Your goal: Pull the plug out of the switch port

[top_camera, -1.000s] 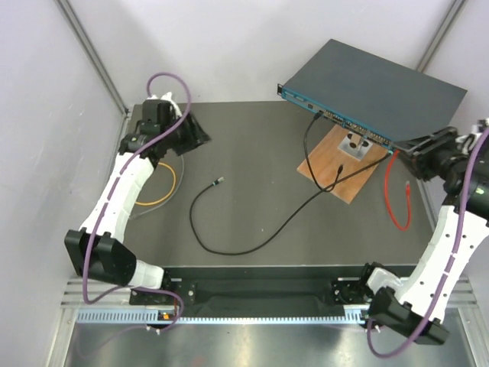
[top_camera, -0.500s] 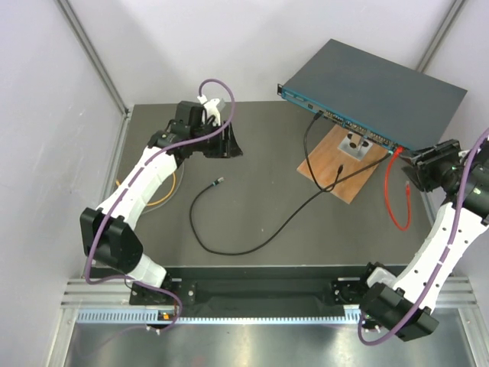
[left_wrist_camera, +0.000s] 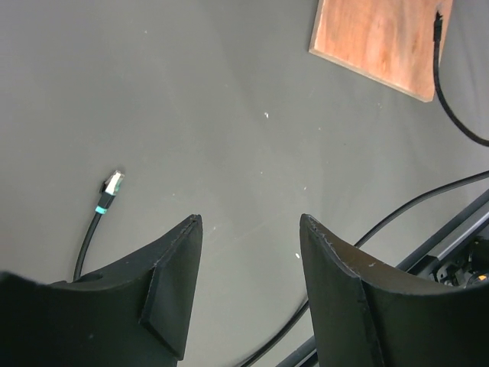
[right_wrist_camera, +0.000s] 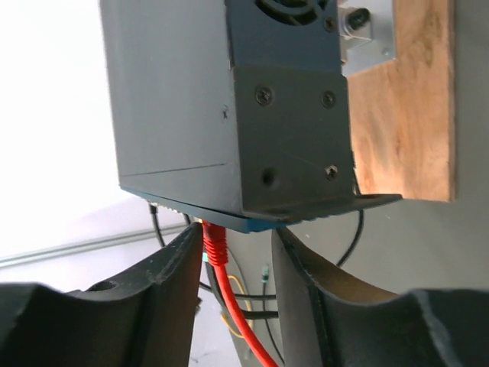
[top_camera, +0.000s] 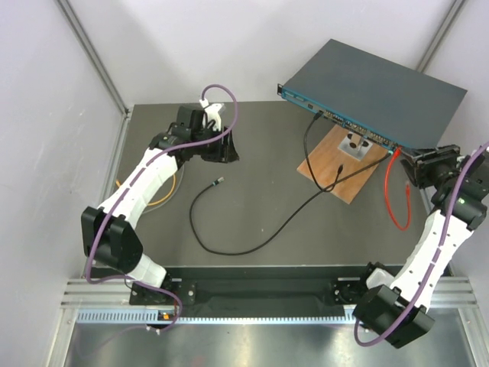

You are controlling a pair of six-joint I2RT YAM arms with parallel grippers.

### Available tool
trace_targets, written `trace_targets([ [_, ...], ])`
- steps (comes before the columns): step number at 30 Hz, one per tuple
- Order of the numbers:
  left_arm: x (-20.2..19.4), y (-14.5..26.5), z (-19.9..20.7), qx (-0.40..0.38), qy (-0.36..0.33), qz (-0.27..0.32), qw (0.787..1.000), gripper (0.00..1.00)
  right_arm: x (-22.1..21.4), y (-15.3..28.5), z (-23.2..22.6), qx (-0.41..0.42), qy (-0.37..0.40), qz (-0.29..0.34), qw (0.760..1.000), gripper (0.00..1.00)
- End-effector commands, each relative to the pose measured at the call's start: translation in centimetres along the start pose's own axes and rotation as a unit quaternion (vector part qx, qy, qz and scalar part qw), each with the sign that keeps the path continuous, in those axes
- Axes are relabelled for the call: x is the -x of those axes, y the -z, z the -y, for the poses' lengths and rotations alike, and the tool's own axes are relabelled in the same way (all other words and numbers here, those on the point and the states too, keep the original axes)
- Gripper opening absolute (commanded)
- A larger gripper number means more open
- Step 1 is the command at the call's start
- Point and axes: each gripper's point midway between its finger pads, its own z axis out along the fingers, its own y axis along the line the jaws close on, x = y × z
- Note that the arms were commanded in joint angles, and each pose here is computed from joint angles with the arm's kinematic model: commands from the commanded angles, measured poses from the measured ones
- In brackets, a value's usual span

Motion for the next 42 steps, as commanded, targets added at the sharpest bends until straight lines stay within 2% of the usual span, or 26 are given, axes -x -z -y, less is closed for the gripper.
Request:
trace_targets([
  [1, 0.5, 0.8, 0.3, -0.002, -0.019, 0.016, 1.0, 0.59, 1.2, 0.5, -2.9, 0.065, 0.009, 0.033, 0.997, 0.4],
  [9, 0.2, 0.6, 0.4, -0.012, -0.011, 0.012, 1.0, 0.59, 1.5, 0.8, -3.6, 0.082, -0.014, 0.042, 0.996, 0.4],
  [14, -0.1, 0.5, 0.3, -0.013, -0.011, 0.01, 1.0, 0.59, 1.6, 0.2, -2.7, 0.073, -0.029, 0.04, 0.996, 0.35],
  [24, -0.6, 0.5, 0.2, -0.015, -0.009, 0.005, 1.0, 0.59, 1.4, -0.2, -2.0, 0.069, -0.03, 0.041, 0.996, 0.34],
  [28, -0.5, 0.5, 0.2, -0.017, -0.006, 0.005, 1.0, 0.59, 1.4, -0.6, -1.3, 0.059, -0.036, 0.041, 0.997, 0.28],
  [39, -0.1, 0.4, -0.1, -0.021, 0.005, 0.009, 1.0, 0.58, 1.3, -1.0, -3.1, 0.108, -0.008, 0.033, 0.994, 0.29],
  [42, -0.2, 0.3, -0.1, -0.026, 0.01, 0.009, 1.0, 0.58, 1.0, -1.1, -2.7, 0.099, -0.006, 0.028, 0.995, 0.3],
])
